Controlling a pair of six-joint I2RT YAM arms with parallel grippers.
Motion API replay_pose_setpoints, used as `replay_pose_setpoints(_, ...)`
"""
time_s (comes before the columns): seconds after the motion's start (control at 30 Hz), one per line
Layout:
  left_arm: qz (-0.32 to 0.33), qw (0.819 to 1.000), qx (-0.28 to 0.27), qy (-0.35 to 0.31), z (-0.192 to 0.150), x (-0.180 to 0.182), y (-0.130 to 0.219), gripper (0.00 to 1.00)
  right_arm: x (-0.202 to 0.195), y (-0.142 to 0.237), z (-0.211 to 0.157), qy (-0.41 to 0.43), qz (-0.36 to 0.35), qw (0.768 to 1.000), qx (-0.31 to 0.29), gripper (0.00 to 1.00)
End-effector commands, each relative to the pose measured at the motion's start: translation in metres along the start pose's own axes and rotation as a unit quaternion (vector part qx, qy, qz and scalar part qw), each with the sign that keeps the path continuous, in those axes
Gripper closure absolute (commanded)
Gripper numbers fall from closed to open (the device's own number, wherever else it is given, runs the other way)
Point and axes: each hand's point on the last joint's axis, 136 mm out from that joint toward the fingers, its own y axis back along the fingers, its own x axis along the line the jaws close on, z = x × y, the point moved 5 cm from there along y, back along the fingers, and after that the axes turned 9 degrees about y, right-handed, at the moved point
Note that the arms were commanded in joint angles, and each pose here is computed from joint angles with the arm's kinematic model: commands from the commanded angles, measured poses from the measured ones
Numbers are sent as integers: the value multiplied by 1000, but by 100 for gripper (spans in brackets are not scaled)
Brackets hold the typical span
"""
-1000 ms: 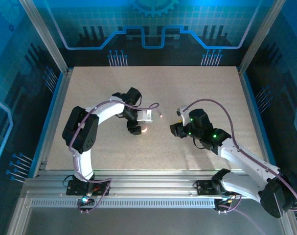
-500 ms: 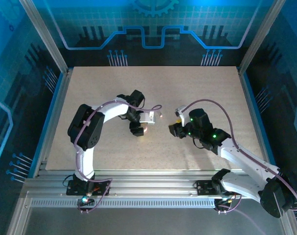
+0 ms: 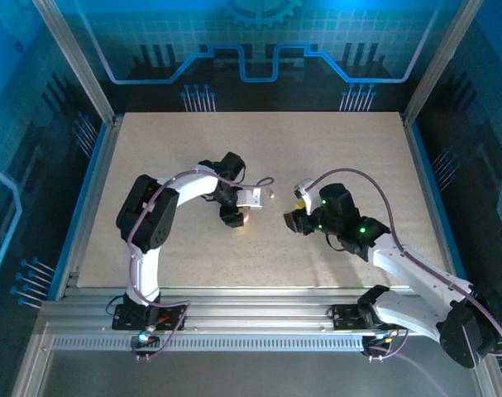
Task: Insert wireless bluetooth earbuds into charging case
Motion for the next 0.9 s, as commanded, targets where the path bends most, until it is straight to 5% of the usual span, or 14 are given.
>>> replay_pose_setpoints(0.0,5,1000,4,-2,-6,-5,-2,51,4,3,-2,-3,7,1000,-6,53)
replay_pose_setpoints(0.33,44,994,-87,-38,25,-51,48,56,-10,10,-12,-115,3,993,-17,45)
replay_pose_setpoints(0.53,50,983,-173,-18,44,-92,69,55,-22,12,-30,-265,-14,963,52,51)
replay_pose_setpoints(0.77,75,968,-241,-5,55,-119,86,55,5,6,-20,-332,114,924,153,45)
replay_pose_setpoints(0.87,80,967,-240,-3,55,-125,85,55,15,7,-11,-342,166,913,150,45)
